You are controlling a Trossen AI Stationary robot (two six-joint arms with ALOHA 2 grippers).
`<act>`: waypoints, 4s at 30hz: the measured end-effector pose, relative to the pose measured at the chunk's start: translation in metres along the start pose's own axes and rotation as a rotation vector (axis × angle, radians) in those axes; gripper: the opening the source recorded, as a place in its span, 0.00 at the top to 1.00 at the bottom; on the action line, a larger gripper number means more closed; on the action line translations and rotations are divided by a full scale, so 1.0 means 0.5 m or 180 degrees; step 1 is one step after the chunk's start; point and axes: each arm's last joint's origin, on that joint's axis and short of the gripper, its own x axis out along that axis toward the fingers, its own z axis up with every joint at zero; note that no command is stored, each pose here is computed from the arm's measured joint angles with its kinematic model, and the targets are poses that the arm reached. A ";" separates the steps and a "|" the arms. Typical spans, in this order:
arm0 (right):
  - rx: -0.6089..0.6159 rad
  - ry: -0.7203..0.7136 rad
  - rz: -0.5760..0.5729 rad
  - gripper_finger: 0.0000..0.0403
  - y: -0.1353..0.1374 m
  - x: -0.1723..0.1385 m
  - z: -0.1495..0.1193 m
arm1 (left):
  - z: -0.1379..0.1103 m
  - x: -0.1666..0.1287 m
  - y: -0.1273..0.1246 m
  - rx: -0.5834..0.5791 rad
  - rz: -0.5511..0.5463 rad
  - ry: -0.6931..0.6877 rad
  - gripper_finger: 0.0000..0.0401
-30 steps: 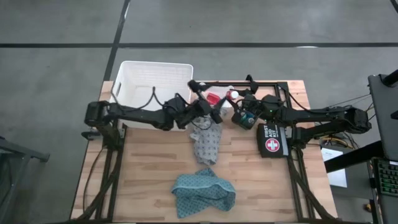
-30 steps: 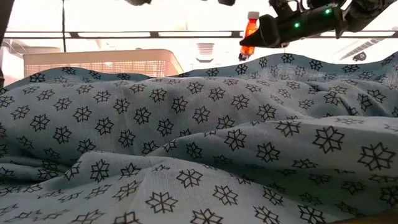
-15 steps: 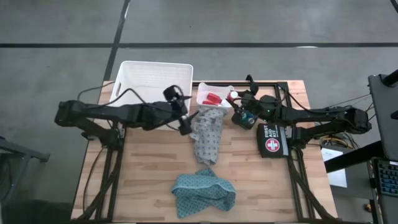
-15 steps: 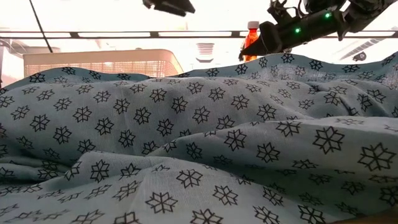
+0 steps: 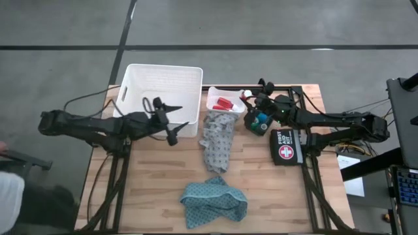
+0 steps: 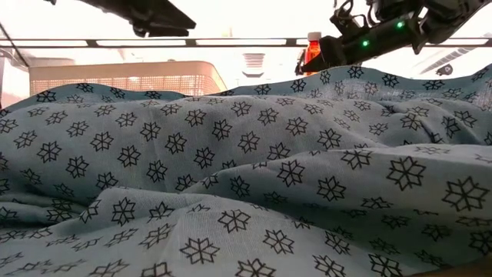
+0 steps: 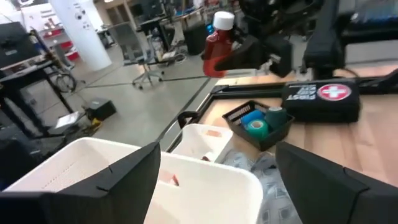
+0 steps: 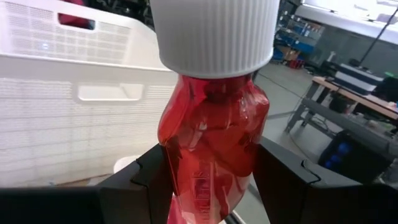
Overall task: Pick & Place Medicine items
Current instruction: Put the red medicine bottle into the small white bin
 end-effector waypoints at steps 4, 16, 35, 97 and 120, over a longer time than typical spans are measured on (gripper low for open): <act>0.0018 -0.0032 -0.0056 0.55 -0.008 0.003 0.001 | -0.009 -0.030 0.011 -0.0098 -0.0200 -0.0172 0.20; 0.0185 -0.0094 0.0314 0.55 -0.003 0.004 0.012 | -0.016 -0.044 0.013 -0.0140 -0.0455 -0.0190 0.20; 0.0165 -0.0025 0.0328 0.55 -0.003 0.005 0.014 | -0.017 -0.044 0.013 -0.0132 -0.0451 -0.0173 0.21; 0.0348 0.3030 0.0542 0.55 -0.042 0.301 -0.034 | -0.022 -0.044 0.012 -0.0097 -0.0464 -0.0101 0.21; 0.0428 0.3490 0.0487 0.55 -0.025 0.327 -0.122 | -0.051 -0.046 0.008 0.0113 -0.0537 0.0336 0.21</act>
